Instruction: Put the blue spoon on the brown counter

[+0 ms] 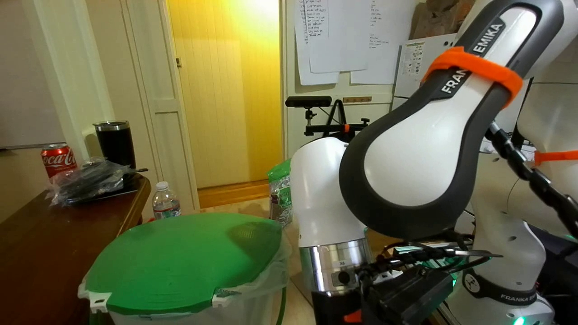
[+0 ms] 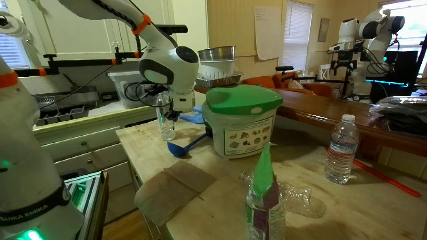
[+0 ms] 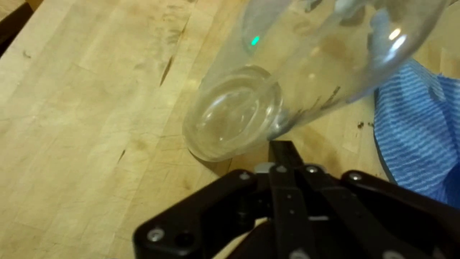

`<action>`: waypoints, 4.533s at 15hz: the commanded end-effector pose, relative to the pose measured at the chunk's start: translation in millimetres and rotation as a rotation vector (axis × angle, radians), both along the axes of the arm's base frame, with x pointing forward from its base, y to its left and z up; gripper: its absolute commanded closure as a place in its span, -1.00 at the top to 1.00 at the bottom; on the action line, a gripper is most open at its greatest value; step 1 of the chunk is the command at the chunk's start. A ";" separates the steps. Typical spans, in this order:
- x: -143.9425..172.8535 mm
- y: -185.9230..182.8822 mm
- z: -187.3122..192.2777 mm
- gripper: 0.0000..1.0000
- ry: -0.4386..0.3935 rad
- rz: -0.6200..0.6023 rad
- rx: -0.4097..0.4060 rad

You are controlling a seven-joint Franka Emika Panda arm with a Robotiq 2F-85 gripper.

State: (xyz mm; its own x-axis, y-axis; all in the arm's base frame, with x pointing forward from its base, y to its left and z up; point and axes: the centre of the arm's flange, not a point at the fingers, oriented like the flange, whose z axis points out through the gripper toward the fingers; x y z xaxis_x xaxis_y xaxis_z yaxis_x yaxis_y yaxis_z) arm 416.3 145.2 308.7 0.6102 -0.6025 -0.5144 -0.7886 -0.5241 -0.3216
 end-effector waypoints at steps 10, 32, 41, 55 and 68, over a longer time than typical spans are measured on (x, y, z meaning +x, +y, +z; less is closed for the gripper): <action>-14.2 -14.3 43.2 -0.19 -0.102 0.413 -0.352; 8.3 -51.2 71.0 1.00 -0.491 1.121 -0.481; 42.6 -19.8 25.9 1.00 -0.585 1.136 -0.451; 32.6 -7.1 -13.0 1.00 -0.626 1.157 -0.443; -6.4 14.0 15.7 1.00 -0.529 0.868 -0.679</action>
